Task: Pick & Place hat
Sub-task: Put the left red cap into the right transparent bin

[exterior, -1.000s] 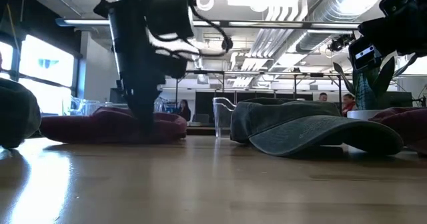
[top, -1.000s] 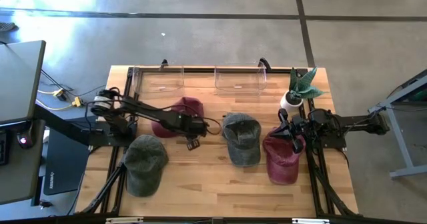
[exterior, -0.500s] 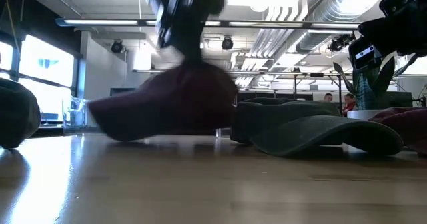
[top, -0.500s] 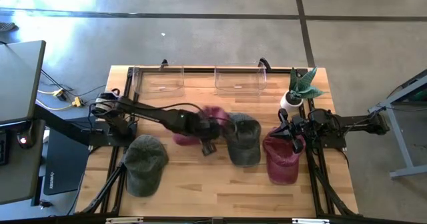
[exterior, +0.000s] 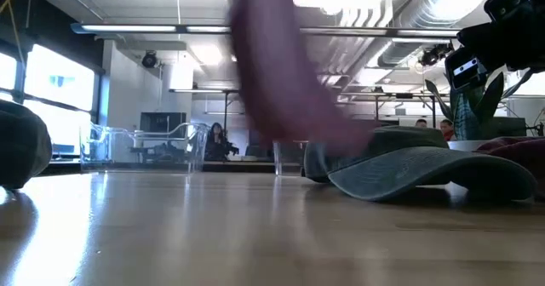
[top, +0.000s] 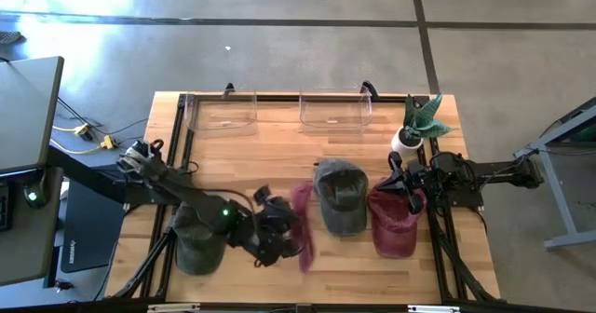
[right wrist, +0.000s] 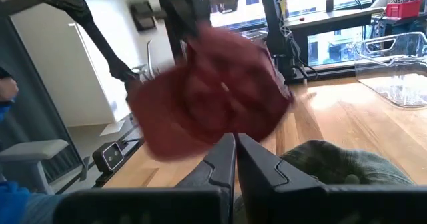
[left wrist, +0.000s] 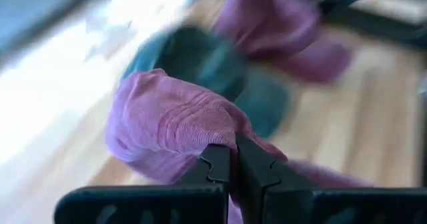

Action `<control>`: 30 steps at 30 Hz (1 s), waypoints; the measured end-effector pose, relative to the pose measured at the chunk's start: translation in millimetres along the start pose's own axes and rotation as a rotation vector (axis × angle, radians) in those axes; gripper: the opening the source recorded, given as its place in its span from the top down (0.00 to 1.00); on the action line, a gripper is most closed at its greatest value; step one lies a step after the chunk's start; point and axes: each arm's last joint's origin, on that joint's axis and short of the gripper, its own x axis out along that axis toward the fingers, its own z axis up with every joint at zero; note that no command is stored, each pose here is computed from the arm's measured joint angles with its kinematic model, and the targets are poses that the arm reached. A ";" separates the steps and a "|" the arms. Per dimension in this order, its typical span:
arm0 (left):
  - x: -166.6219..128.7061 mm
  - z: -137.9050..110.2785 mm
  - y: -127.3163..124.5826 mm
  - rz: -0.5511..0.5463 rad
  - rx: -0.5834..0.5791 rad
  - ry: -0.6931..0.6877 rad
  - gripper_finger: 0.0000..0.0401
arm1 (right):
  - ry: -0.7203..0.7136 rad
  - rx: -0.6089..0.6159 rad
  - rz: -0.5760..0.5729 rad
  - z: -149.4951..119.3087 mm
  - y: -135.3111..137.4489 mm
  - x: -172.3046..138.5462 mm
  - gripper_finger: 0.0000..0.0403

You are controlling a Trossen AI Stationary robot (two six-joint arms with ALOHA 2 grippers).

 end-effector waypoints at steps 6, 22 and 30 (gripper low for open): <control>50.3 -59.0 37.0 0.110 -0.109 0.199 1.00 | -0.001 0.000 0.000 0.2 0.1 0.0 0.97; 31.7 -15.2 93.4 0.345 -0.134 0.713 0.62 | 0.000 0.000 0.004 0.1 0.1 0.0 0.97; 16.0 8.7 41.2 -0.073 0.065 0.498 0.60 | -0.001 0.000 0.004 0.3 0.1 0.0 0.97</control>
